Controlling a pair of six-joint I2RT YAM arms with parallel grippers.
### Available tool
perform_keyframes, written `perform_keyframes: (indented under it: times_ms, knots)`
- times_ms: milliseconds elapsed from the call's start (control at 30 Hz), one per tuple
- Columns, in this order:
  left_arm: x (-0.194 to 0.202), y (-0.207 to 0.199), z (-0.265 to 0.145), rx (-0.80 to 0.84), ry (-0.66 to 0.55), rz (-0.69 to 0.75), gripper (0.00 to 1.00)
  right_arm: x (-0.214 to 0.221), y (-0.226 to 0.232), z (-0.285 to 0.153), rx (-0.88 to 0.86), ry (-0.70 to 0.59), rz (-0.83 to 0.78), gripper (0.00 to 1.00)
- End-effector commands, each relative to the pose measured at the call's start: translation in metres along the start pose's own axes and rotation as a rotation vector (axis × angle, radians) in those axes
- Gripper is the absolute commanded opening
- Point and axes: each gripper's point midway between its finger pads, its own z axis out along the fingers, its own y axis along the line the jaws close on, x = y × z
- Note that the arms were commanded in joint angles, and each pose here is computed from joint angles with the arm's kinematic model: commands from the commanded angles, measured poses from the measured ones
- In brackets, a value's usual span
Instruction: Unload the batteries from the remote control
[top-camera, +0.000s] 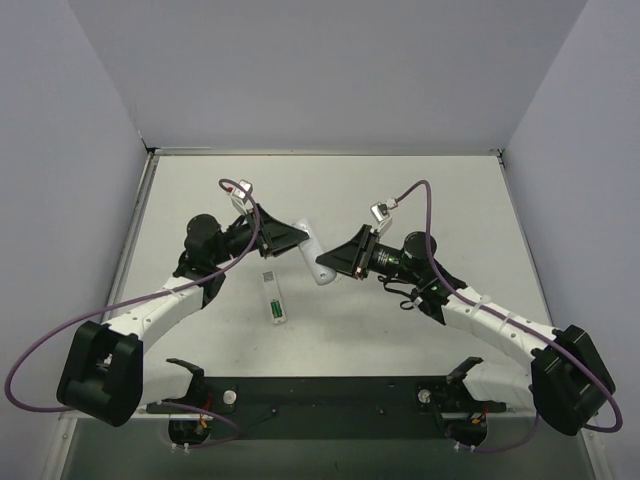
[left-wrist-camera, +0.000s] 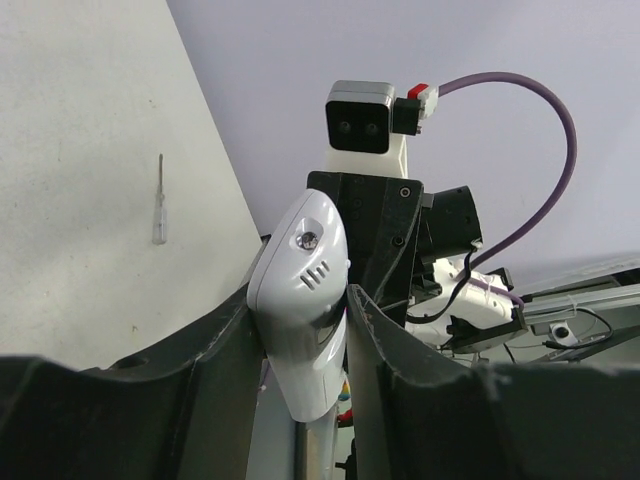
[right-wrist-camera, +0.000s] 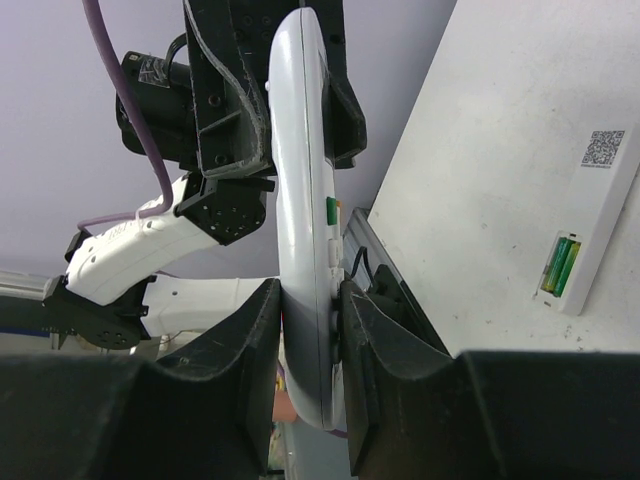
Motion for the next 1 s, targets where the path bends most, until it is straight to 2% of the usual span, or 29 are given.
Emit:
perform_keyframes:
  times_ms: [0, 33, 67, 133, 333, 500, 600, 700, 767, 800, 867, 900, 933, 967]
  knots:
    - [-0.002, -0.026, -0.001, 0.094, -0.010, 0.079, 0.41, -0.005, 0.014, 0.001, -0.071, -0.009, -0.031, 0.00]
    - [-0.002, -0.026, -0.001, 0.094, -0.011, 0.081, 0.43, -0.004, 0.016, 0.001, -0.079, -0.003, -0.021, 0.00]
    - [-0.003, -0.025, -0.001, 0.093, -0.014, 0.079, 0.51, -0.006, 0.019, 0.001, -0.098, -0.009, -0.023, 0.00]
    - [-0.003, -0.019, 0.000, 0.081, -0.016, 0.069, 0.59, -0.006, 0.022, 0.001, -0.118, -0.012, -0.011, 0.00]
    - [-0.003, -0.014, 0.001, 0.098, -0.026, 0.039, 0.64, -0.008, 0.031, 0.002, -0.160, -0.016, 0.011, 0.00]
    - [-0.003, -0.016, 0.002, 0.110, -0.028, 0.030, 0.58, -0.008, 0.028, 0.005, -0.161, -0.008, 0.031, 0.00]
    - [-0.003, -0.018, 0.001, 0.116, -0.028, 0.029, 0.50, -0.007, 0.026, 0.006, -0.163, -0.005, 0.038, 0.00]
    - [-0.003, -0.019, 0.000, 0.119, -0.030, 0.031, 0.39, -0.006, 0.021, 0.006, -0.144, -0.004, 0.042, 0.02]
    - [-0.003, -0.018, 0.001, 0.114, -0.028, 0.024, 0.22, -0.002, 0.011, 0.007, -0.101, 0.011, 0.031, 0.11]
    - [-0.004, -0.018, 0.001, 0.109, -0.025, 0.022, 0.17, -0.002, 0.011, 0.007, -0.089, 0.014, 0.018, 0.15]
    - [-0.002, -0.014, 0.002, 0.092, -0.008, 0.020, 0.03, 0.003, -0.002, 0.001, 0.002, 0.037, -0.041, 0.32]
    - [-0.003, -0.012, 0.002, 0.076, -0.003, 0.011, 0.00, 0.003, -0.009, -0.002, 0.049, 0.040, -0.080, 0.38]
    - [-0.003, -0.010, 0.002, 0.068, 0.003, 0.011, 0.00, -0.004, -0.003, -0.003, 0.081, 0.030, -0.135, 0.52]
    - [-0.004, -0.008, 0.002, 0.058, 0.006, 0.017, 0.00, -0.004, -0.023, -0.016, 0.215, 0.034, -0.216, 0.57]
